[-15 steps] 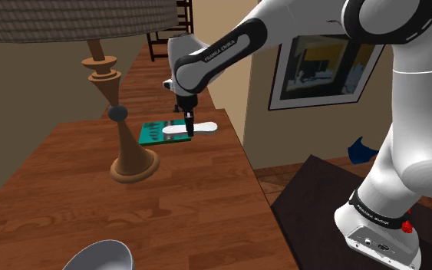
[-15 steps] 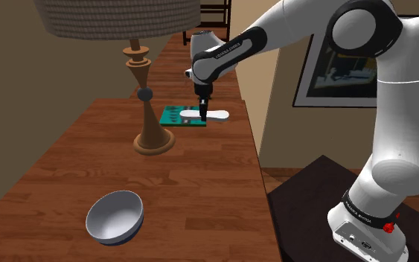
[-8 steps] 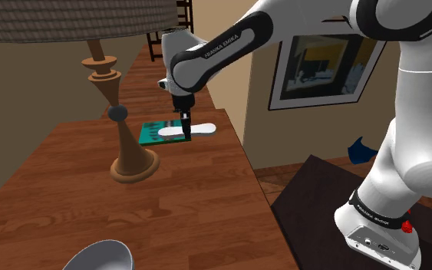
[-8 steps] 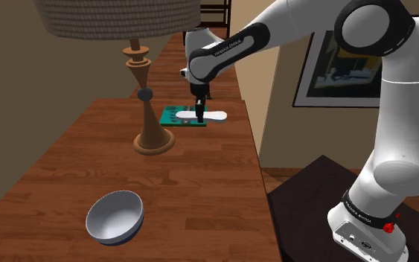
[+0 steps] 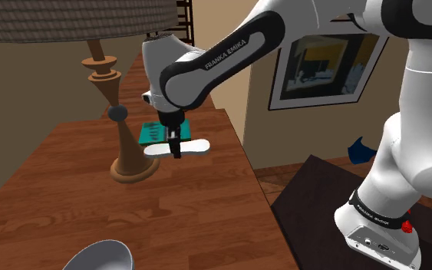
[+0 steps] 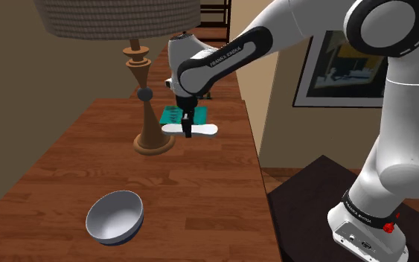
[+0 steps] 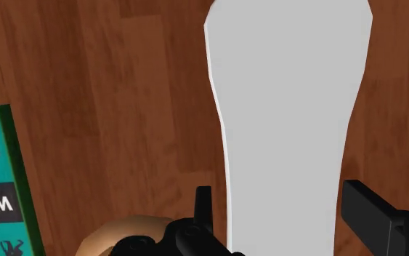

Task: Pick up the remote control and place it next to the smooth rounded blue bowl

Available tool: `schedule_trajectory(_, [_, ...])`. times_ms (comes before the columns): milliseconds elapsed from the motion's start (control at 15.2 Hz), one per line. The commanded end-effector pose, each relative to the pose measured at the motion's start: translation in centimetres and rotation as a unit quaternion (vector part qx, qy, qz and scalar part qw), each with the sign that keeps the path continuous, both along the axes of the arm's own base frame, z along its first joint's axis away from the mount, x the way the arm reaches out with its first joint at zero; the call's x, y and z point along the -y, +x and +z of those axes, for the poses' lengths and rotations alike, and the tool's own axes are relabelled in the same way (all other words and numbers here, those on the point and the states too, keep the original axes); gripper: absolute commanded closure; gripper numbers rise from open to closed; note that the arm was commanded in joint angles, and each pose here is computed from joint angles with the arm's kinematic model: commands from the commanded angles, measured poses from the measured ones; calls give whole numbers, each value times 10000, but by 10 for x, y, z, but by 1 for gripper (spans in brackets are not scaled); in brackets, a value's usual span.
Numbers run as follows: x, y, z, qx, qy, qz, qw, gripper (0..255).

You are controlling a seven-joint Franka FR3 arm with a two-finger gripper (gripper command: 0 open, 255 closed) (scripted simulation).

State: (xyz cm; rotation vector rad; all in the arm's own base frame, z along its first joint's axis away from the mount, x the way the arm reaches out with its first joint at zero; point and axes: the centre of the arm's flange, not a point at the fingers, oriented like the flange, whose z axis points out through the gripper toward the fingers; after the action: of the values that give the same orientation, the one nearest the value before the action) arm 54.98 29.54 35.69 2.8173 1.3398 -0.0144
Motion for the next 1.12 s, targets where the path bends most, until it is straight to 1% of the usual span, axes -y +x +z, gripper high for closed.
schedule_trajectory(0, [-24, -14, 3, 37, 15, 28, 10000, 255])
schedule_trajectory(792, [-156, -96, 4, 37, 15, 28, 10000, 255])
schedule_trajectory(1056, [-156, -96, -17, 37, 15, 28, 10000, 255])
